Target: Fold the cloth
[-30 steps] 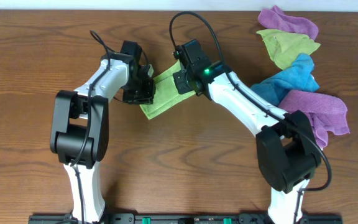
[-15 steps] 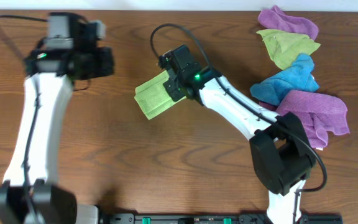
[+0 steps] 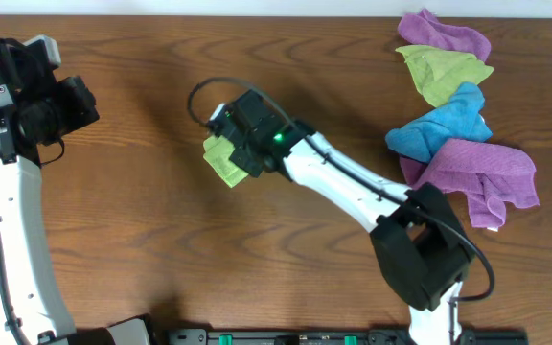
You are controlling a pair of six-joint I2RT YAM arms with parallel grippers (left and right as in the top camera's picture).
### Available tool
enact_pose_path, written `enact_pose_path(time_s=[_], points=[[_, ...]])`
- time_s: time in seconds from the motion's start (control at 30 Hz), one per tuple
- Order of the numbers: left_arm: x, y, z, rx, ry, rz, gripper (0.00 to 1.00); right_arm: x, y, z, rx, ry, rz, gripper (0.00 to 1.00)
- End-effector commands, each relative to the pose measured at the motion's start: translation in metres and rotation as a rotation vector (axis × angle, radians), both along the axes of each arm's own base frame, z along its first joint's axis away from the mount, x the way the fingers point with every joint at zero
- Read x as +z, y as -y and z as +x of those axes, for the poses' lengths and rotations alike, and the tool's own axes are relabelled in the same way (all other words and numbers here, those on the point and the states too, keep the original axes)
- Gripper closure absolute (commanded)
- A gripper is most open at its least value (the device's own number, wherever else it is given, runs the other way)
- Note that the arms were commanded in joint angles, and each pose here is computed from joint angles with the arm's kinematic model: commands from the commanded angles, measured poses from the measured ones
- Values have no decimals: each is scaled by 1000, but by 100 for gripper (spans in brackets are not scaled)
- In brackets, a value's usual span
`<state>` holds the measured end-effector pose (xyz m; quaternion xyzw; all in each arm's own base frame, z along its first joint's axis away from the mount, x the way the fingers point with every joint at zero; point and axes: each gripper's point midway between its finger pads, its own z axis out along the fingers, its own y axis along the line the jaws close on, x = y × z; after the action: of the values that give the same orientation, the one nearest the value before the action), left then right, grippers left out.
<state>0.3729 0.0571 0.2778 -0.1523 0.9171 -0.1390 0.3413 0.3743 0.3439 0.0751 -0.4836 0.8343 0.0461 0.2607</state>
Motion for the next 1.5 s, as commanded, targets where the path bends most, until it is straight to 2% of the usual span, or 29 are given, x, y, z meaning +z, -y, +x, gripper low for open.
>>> enact_pose_path(time_s=[0.0, 0.2, 0.73, 0.77, 0.8, 0.83, 0.9, 0.93, 1.07, 1.13, 1.27, 1.33, 1.47], points=[[6, 1, 0, -15, 20, 2, 94, -14, -8, -12, 87, -5, -50, 99], [6, 2, 1, -17, 20, 1, 94, -44, -14, -27, 118, -53, -103, 99], [7, 2, 1, -17, 21, 1, 94, -36, -27, -12, 89, 16, -47, 99], [7, 2, 1, -17, 21, 1, 94, -35, -29, -11, 70, 16, -30, 88], [7, 2, 1, -19, 22, 3, 94, -34, -31, -9, 49, 15, -13, 72], [7, 1, 1, -21, 24, 6, 94, -32, -35, -9, 27, 10, 14, 63], [7, 0, 2, -25, 28, 21, 94, -28, -46, -12, 17, -25, 88, 53], [7, -2, 2, -18, 27, 28, 94, -27, -52, -17, 25, -56, 125, 50], [10, -4, 5, -16, 43, 36, 94, -22, -63, -28, 30, -129, 199, 50], [10, -4, 5, -18, 48, 40, 94, -10, -67, -28, 38, -123, 225, 45], [10, -4, 6, -26, 50, 49, 94, 27, -73, -20, 45, -71, 276, 34], [10, -6, 5, -22, 48, 58, 94, 46, -71, -14, 36, -46, 289, 32], [7, -16, 4, 18, 29, 104, 94, 106, -32, 15, -78, 120, 207, 13]])
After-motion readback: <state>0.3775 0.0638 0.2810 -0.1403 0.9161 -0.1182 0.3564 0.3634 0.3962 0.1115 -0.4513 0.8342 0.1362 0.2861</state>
